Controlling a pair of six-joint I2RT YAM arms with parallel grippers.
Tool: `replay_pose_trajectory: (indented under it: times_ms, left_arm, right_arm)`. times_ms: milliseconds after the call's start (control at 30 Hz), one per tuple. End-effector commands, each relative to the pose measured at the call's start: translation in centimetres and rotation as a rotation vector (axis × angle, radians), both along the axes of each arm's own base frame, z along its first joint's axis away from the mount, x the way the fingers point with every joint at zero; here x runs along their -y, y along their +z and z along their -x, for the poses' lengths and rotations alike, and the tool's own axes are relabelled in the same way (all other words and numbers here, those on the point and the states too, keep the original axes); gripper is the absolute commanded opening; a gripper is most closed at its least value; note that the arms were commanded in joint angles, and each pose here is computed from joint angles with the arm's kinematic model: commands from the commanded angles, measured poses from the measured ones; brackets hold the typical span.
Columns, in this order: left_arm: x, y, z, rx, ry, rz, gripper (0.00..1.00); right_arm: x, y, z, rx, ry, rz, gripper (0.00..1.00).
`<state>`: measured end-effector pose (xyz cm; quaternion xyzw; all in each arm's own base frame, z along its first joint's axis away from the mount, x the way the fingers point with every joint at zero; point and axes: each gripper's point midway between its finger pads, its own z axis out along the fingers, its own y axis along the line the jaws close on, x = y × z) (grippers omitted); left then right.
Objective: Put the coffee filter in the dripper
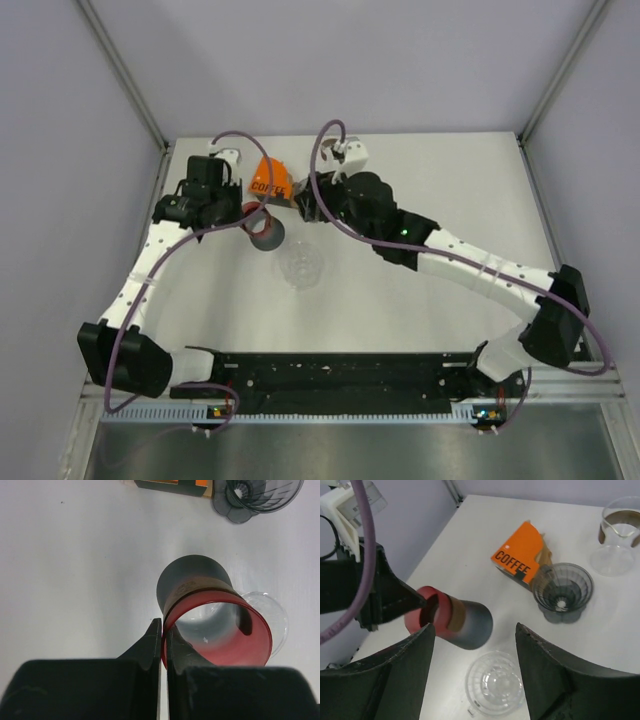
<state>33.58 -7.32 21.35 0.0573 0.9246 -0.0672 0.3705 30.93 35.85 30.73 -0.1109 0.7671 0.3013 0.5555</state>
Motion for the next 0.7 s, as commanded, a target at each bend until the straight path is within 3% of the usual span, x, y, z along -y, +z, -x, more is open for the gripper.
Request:
replay_pose_trajectory:
  times_ms: [0, 167, 667]
  left_arm:
    - [0.3, 2.4, -0.4, 0.095, 0.224, 0.122, 0.0]
    - [0.4, 3.3, -0.3, 0.091, 0.293, 0.175, 0.0]
    - [1.6, 4.3, -0.9, 0.104, 0.286, 0.217, 0.0]
  right_arm:
    - [-5.2, 1.5, -1.1, 0.036, -0.026, -0.067, 0.65]
    - [-9.4, 0.6, -1.6, 0.025, 0.014, -0.045, 0.65]
    - [-12.2, -7.2, -4.9, -0.018, -0.01, 0.248, 0.63]
